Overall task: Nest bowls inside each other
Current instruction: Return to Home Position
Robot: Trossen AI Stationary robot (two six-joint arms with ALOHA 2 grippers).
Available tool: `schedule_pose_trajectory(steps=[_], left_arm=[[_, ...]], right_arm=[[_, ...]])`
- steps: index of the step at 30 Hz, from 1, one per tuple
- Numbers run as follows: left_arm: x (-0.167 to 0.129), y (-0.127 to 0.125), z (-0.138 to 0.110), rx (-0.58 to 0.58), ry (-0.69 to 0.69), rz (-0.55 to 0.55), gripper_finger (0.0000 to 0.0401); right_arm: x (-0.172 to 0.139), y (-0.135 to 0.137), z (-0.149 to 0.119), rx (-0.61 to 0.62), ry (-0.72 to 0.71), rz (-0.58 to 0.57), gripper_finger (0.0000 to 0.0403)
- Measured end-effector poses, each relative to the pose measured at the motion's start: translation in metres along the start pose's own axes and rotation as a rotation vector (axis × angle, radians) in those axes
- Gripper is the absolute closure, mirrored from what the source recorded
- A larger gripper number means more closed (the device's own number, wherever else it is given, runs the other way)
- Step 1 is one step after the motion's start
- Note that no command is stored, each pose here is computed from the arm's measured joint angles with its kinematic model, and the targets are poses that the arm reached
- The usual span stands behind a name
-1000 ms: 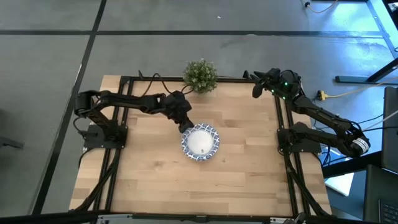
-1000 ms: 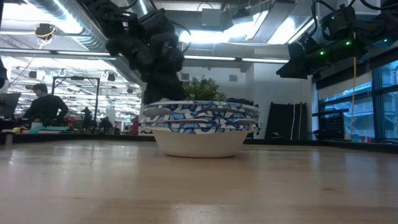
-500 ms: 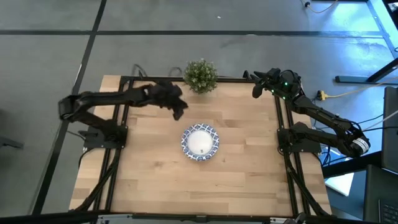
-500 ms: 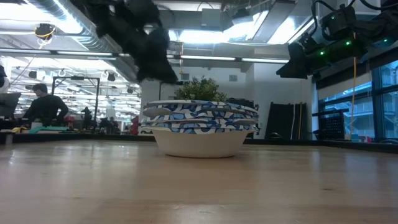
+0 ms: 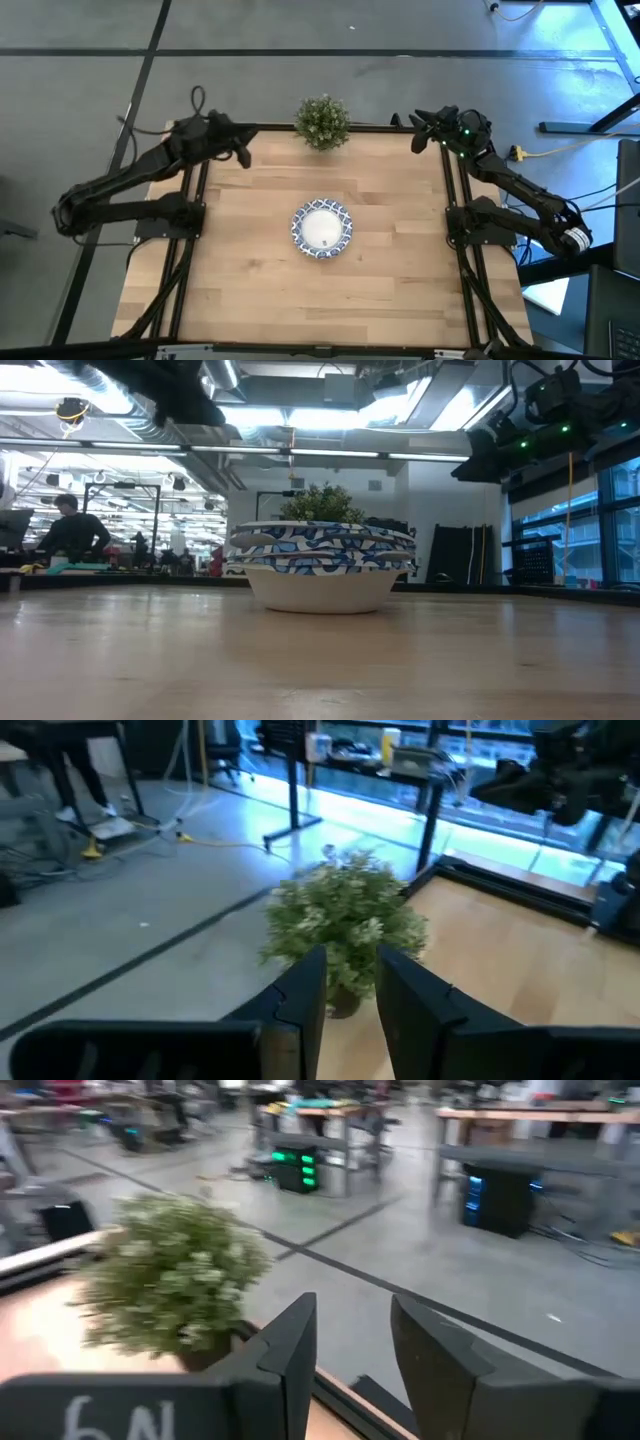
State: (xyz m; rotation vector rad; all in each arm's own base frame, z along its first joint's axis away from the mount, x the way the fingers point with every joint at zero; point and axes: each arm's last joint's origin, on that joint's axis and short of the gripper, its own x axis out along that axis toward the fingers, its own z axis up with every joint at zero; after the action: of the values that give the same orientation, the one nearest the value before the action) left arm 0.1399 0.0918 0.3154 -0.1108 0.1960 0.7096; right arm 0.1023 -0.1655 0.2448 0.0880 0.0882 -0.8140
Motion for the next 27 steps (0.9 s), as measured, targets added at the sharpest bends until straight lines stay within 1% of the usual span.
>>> schedule_pose_trajectory(steps=[4,6,10,13,18,21,24,27], left_arm=[[-0.011,0.004,-0.02,-0.017,-0.003,0.02,0.0321],[-0.013,0.006,-0.031,-0.03,-0.002,0.034,0.0322],[-0.017,0.008,-0.044,-0.028,0.002,0.064,0.032],[-0.019,0.009,-0.049,-0.029,-0.002,0.069,0.032],[-0.023,0.009,-0.049,-0.034,-0.023,0.067,0.0327],[-0.025,0.008,-0.048,-0.034,-0.03,0.057,0.0331],[-0.025,0.005,-0.049,-0.03,-0.024,0.029,0.0335],[-0.024,0.001,-0.05,-0.022,-0.011,0.003,0.0339]], right_arm=[[-0.009,-0.002,0.006,0.01,-0.034,0.12,0.0271],[-0.014,-0.003,0.009,0.035,-0.046,0.145,0.0271],[-0.027,-0.006,0.007,0.094,0.002,0.111,0.0271],[-0.04,-0.007,0.004,0.113,0.036,0.049,0.0271],[-0.062,0.001,0.004,0.102,-0.063,0.04,0.0271],[-0.072,0.006,0.0,0.133,-0.116,0.025,0.0271],[-0.079,0.011,-0.01,0.158,-0.151,-0.003,0.0271],[-0.081,0.016,-0.023,0.174,-0.159,0.024,0.0271]])
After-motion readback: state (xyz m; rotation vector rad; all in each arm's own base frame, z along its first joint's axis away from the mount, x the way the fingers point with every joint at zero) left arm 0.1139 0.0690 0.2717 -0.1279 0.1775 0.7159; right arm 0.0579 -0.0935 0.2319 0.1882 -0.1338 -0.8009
